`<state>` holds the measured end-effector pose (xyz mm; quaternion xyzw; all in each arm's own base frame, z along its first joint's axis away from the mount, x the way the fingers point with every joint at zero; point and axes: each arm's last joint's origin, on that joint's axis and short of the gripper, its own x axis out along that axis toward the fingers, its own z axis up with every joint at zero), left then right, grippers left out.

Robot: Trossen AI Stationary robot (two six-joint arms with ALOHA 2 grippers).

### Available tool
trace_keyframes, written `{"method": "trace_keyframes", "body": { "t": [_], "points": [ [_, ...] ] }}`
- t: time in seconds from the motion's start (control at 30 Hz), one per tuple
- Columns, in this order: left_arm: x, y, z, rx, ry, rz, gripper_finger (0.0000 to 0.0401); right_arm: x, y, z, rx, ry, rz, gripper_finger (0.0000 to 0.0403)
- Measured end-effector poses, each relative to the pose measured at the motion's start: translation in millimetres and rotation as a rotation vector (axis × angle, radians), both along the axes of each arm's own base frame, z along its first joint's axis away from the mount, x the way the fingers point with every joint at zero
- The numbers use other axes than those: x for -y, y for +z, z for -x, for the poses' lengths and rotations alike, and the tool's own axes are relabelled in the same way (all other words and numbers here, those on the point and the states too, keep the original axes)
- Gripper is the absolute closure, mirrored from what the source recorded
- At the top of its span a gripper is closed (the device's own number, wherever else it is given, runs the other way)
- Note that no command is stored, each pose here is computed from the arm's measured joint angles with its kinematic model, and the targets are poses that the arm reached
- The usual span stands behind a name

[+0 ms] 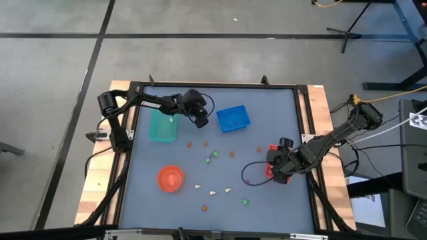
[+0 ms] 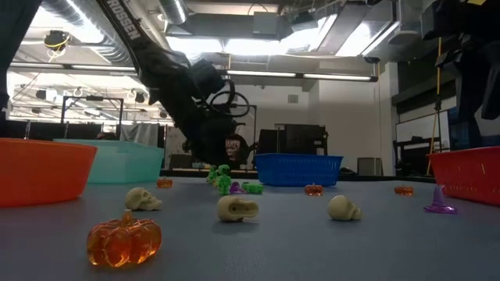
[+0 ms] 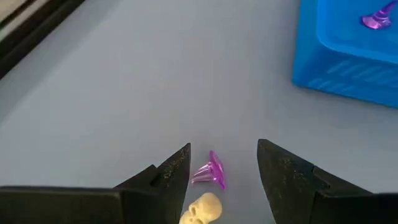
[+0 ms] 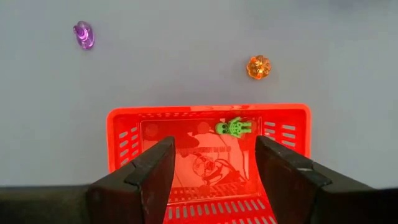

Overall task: Sort Halloween decoration
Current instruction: Put the purple hat toy into the blue bin

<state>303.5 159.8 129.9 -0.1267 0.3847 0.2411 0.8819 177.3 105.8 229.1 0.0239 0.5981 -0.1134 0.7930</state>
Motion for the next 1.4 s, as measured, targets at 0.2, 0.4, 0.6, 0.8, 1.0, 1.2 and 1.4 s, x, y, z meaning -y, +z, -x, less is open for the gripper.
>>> {"method": "trace_keyframes", "body": {
  "t": [0.2,0.4,0.6,0.8,1.0,1.2,1.4],
  "points": [
    [-1,-1,0,-0.01,0.016,-0.015,0.0232,-1,0,-1,0.011,0.0,-0.006,0.0182],
    [-1,-2,0,-0.015,0.017,-0.016,0.0232,-1,0,-2,0.017,0.0,-0.01,0.0182],
    [-1,-2,1,-0.027,0.029,-0.034,0.0232,-1,0,-2,0.017,0.0,-0.01,0.0182],
    [-1,-7,1,-0.045,0.028,-0.025,0.0232,-1,0,-2,0.018,0.0,-0.01,0.0182],
    [-2,-19,-1,-0.071,0.025,-0.007,0.0232,-1,0,-2,0.019,0.0,-0.011,0.0182],
    [-1,-20,0,-0.078,0.025,-0.005,0.0237,-1,0,-2,0.02,-0.001,-0.011,0.0182],
    [-1,-21,0,-0.083,0.022,0.001,0.0268,-1,0,-2,0.02,0.0,-0.011,0.0182]
  ]
}}
